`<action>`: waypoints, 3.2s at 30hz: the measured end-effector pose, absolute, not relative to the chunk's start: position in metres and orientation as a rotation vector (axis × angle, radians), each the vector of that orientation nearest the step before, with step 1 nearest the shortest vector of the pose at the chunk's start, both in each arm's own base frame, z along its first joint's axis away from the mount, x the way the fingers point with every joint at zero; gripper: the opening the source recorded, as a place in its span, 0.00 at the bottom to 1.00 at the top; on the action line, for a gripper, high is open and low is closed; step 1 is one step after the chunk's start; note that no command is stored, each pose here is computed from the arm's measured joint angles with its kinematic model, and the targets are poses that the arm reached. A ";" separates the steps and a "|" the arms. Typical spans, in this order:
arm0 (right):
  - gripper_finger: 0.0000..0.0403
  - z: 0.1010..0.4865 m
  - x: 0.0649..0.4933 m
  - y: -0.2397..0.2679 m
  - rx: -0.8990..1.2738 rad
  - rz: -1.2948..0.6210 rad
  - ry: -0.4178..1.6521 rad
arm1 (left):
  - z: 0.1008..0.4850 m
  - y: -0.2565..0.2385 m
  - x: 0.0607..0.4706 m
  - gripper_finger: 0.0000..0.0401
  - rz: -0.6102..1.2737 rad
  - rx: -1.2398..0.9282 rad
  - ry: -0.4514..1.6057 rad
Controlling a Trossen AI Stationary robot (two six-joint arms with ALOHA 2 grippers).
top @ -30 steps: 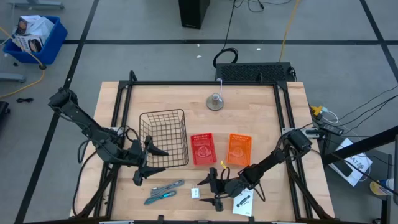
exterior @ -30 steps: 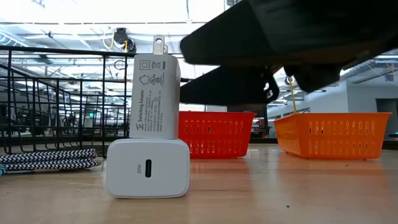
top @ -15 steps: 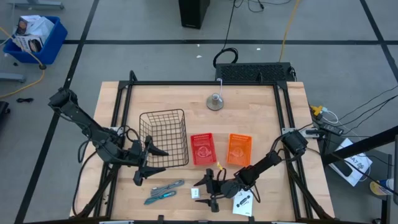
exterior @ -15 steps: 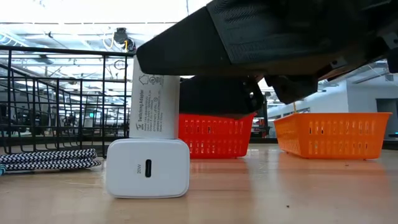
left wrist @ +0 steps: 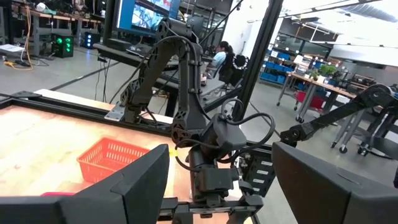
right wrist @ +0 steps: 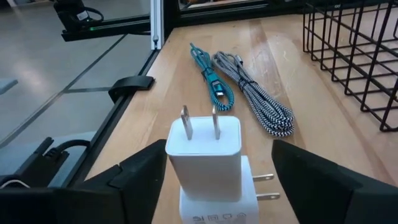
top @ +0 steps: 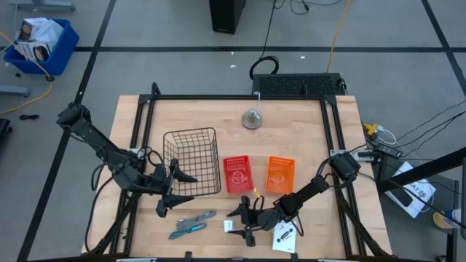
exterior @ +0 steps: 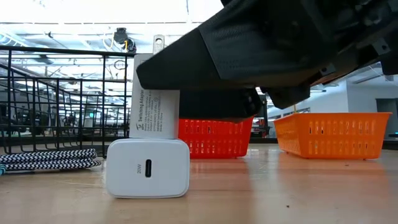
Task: Pick and place items into bin
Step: Put the white charger adapter into the red basket
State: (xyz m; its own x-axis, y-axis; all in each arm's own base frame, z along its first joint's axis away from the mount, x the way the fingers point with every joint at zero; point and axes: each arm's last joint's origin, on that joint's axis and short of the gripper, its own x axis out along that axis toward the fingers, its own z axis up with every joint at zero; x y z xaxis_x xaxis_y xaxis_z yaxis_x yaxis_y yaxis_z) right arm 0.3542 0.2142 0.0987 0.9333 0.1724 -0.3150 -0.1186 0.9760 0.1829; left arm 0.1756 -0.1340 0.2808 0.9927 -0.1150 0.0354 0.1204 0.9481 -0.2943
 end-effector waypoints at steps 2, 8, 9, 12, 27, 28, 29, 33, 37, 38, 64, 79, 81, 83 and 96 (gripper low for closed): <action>0.65 0.098 0.354 0.214 0.160 0.149 0.341 | 0.281 -0.134 0.176 0.73 -0.120 -0.300 -0.018; 0.53 0.098 0.354 0.214 0.159 0.148 0.342 | 0.281 -0.134 0.176 0.73 -0.120 -0.300 -0.018; 0.51 0.098 0.354 0.214 0.159 0.148 0.342 | 0.281 -0.134 0.176 0.73 -0.120 -0.300 -0.018; 0.45 0.098 0.354 0.214 0.159 0.150 0.343 | 0.281 -0.134 0.176 0.73 -0.120 -0.301 -0.018; 0.40 0.099 0.354 0.214 0.154 0.154 0.334 | 0.281 -0.134 0.176 0.73 -0.119 -0.301 -0.017; 0.40 0.099 0.354 0.214 0.146 0.158 0.328 | 0.281 -0.134 0.176 0.73 -0.119 -0.300 -0.017; 0.39 0.100 0.355 0.214 0.142 0.160 0.318 | 0.281 -0.134 0.176 0.73 -0.119 -0.297 -0.017; 0.37 0.110 0.354 0.215 0.132 0.168 0.298 | 0.281 -0.134 0.176 0.73 -0.119 -0.298 -0.017; 0.39 0.121 0.352 0.215 0.112 0.168 0.308 | 0.281 -0.134 0.176 0.73 -0.119 -0.297 -0.017; 0.40 0.124 0.351 0.214 0.106 0.163 0.316 | 0.281 -0.134 0.176 0.73 -0.119 -0.297 -0.017; 0.39 0.175 0.355 0.152 -0.021 -0.197 0.381 | 0.281 -0.134 0.176 0.73 -0.119 -0.300 -0.018; 0.39 0.164 0.365 0.107 -0.027 -0.328 0.494 | 0.281 -0.134 0.176 0.73 -0.119 -0.301 -0.018; 0.38 0.163 0.365 0.103 -0.020 -0.343 0.511 | 0.281 -0.134 0.176 0.73 -0.119 -0.301 -0.017; 0.38 0.160 0.364 0.099 -0.004 -0.364 0.539 | 0.281 -0.134 0.176 0.73 -0.119 -0.301 -0.017; 0.38 0.153 0.368 0.069 0.139 -0.386 0.618 | 0.281 -0.134 0.176 0.73 -0.119 -0.301 -0.018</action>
State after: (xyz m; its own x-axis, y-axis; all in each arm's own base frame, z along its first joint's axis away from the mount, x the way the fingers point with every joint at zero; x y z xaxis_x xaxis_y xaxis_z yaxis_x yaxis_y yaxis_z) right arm 0.3678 0.0691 0.1534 0.7464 -0.3102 -0.5888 0.3925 0.9197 0.0130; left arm 0.1756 -0.1339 0.2807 0.9928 -0.1141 0.0352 0.1194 0.9482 -0.2944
